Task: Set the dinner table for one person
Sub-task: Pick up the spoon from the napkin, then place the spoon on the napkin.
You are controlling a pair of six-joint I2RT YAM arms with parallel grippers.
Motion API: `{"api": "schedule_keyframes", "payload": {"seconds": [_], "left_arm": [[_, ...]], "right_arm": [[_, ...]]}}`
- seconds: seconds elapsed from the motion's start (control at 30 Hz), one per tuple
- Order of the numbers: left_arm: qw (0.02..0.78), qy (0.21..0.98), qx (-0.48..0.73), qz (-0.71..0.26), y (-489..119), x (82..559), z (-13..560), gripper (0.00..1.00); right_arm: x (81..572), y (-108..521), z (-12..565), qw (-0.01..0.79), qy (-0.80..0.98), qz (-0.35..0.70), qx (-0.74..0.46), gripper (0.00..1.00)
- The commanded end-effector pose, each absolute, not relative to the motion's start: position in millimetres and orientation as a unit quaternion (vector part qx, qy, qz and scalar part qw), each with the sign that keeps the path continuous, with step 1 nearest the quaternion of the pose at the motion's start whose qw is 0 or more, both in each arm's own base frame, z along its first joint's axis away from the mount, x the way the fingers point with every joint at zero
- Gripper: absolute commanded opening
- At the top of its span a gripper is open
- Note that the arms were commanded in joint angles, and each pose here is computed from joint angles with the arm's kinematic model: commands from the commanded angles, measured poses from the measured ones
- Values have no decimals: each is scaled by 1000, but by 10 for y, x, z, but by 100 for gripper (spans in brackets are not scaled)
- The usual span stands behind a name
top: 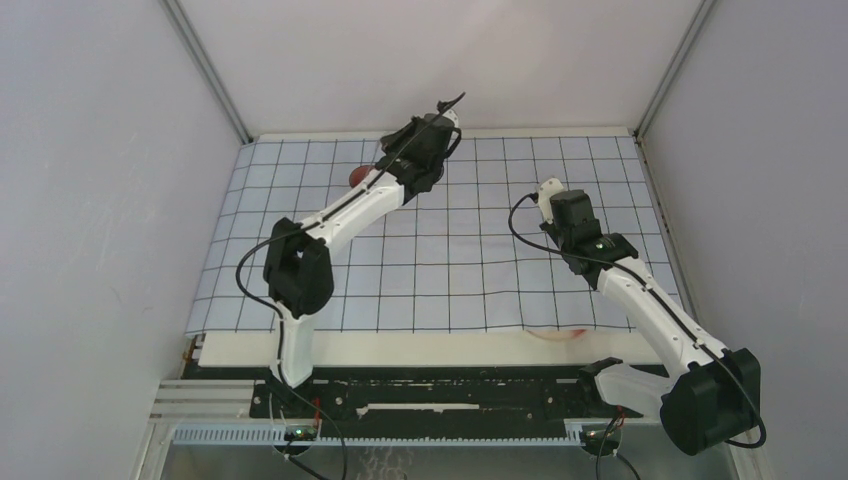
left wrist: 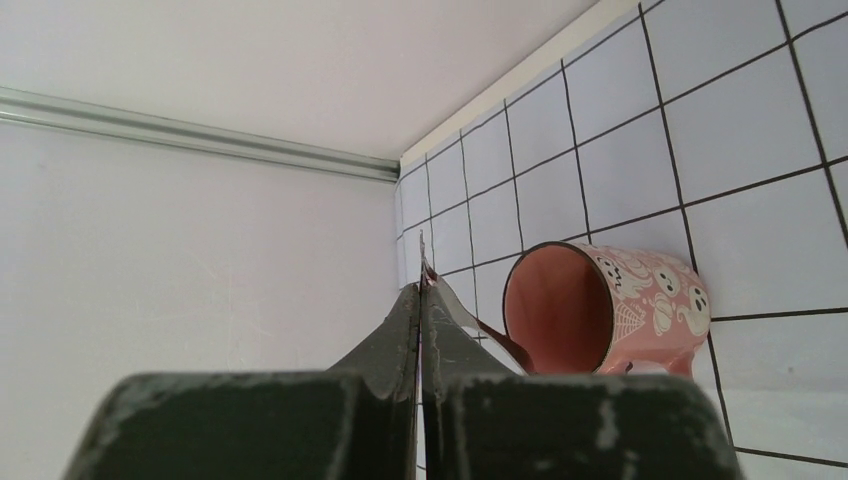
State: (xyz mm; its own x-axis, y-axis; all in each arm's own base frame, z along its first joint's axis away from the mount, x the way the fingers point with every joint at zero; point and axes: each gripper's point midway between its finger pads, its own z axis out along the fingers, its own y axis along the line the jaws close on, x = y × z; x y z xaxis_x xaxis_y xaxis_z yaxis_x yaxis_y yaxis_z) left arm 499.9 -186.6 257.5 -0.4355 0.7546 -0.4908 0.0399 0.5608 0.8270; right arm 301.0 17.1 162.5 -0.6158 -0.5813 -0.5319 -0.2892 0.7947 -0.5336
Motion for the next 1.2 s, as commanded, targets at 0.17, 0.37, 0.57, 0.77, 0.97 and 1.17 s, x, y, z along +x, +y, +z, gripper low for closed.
{"api": "schedule_keyframes", "payload": {"seconds": [0.17,0.37,0.57,0.77,0.97,1.17], "left_arm": [[544,722,215,369,-1950,4779,3667,0],[549,717,215,373,-1973,4720,3854,0],[526,735,227,364,-1797,4553,3820,0],[452,788,243,340,-1367,4411,3373,0],[361,849,242,300,-909,4262,2815,0],[265,902,229,251,-552,4078,2095,0]], "right_arm": [[3029,180,1740,386,869,-200,-237,12],[3019,160,1762,387,867,-205,-237,12],[2996,156,1767,388,869,-200,-235,12],[2985,171,1747,392,868,-192,-236,12],[2997,189,1709,390,869,-188,-239,12],[3005,207,1689,392,869,-182,-239,12]]}}
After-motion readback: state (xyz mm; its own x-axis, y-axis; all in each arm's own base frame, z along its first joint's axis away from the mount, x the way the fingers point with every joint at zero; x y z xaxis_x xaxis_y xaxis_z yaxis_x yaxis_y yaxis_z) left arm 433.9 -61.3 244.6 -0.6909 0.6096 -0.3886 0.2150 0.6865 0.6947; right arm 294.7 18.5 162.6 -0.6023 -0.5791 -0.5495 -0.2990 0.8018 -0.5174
